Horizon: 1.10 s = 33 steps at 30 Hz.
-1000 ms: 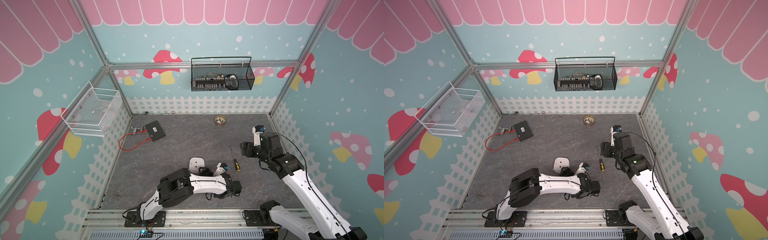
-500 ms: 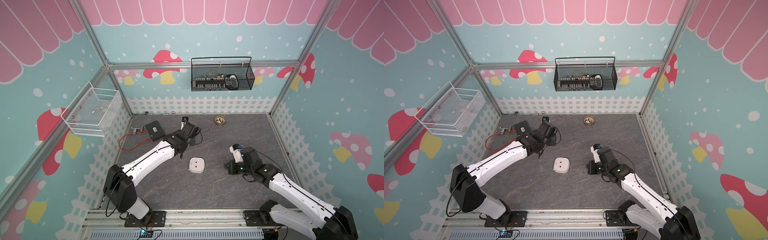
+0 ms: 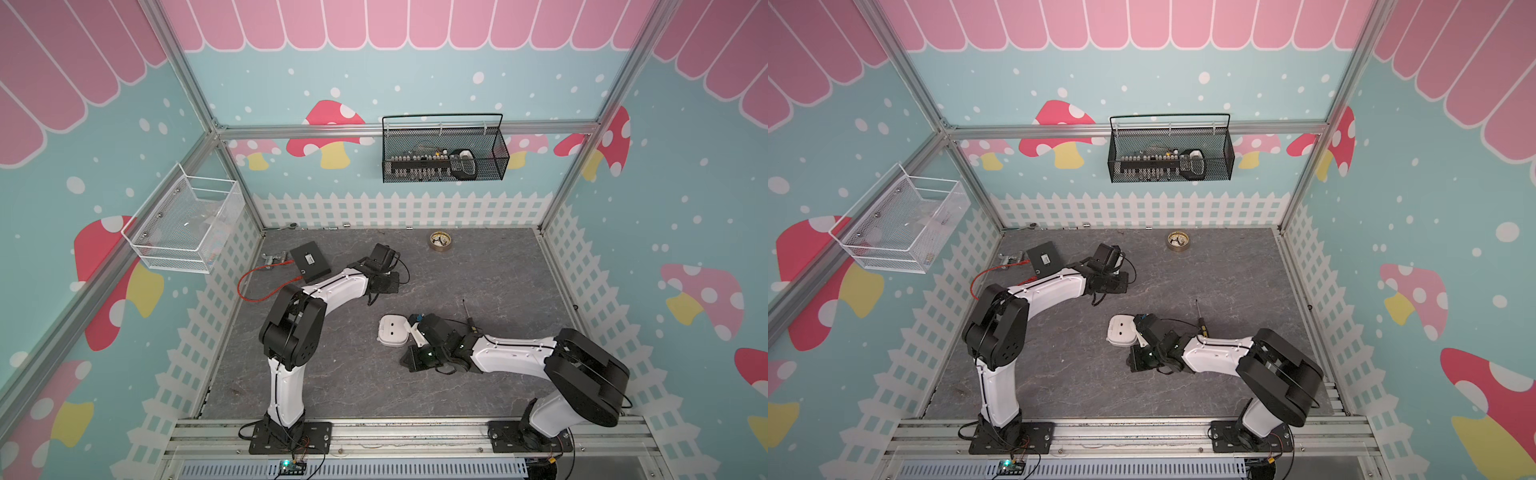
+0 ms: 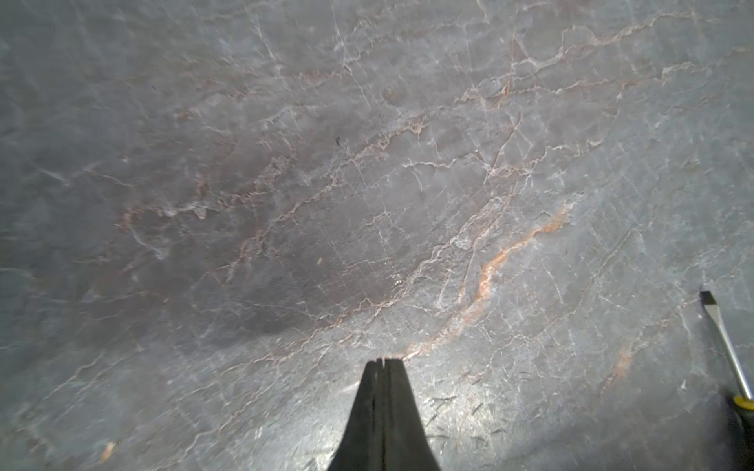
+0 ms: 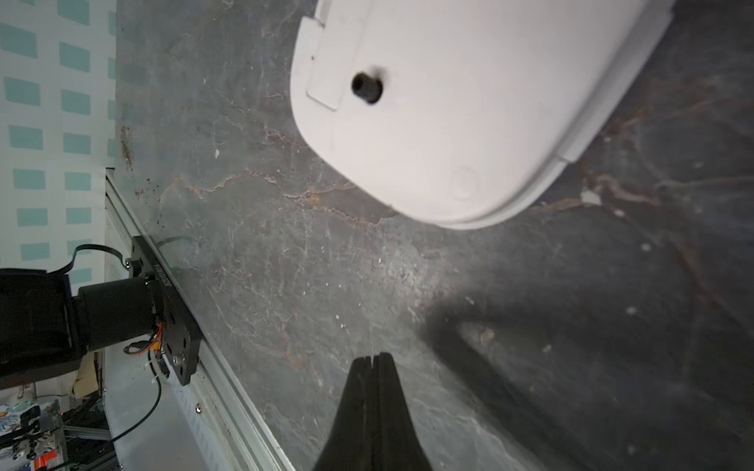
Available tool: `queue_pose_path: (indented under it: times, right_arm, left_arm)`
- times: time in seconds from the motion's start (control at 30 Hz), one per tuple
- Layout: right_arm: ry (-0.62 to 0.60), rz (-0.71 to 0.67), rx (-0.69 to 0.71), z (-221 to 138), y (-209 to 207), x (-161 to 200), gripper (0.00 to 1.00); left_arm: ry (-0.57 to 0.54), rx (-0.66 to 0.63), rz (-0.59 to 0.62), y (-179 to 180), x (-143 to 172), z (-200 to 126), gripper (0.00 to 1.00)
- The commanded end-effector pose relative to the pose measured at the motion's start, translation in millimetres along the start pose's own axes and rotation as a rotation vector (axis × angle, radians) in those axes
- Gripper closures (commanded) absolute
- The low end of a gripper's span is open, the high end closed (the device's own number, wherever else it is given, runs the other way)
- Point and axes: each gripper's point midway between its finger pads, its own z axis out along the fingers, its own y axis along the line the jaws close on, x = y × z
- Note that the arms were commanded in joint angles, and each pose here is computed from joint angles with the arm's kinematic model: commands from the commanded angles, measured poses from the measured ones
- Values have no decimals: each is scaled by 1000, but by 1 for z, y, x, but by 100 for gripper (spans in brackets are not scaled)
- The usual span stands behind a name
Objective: Remove the battery from the alarm
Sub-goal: Adjust the alarm at the center of the board.
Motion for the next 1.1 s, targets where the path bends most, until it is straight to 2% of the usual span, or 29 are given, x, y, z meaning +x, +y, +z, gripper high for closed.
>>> queue_pose_path:
  times: [0.0,0.2,0.33,0.53,0.73,0.83,0.97,1.07]
  right_arm:
    - [-66,-9,-40,15,18,-29,100]
    - [-108,8,31,22,5,-46,100]
    - [-126,29,73,17,-8,-48,100]
    - [-150,24,148,-2,-24,-51,100]
    - [-179,27,190,-26,-39,-58,100]
    - [-174,23,187,-39,-36,-52,100]
    - [-180,32,233,-51,-47,-41,100]
    - [-170,37,263,-49,-56,-44,100]
  left_arm:
    - [31,104,-12,-10,16,8,100]
    - [105,170,-64,-10,62,8,100]
    - [141,159,-101,1,96,3,100]
    - [132,137,-120,13,121,-21,100]
    - [126,141,-116,8,142,-42,100]
    - [69,84,-145,21,134,-52,100]
    - [-46,35,-175,28,91,-64,100]
    - [-100,7,-192,32,54,-58,100]
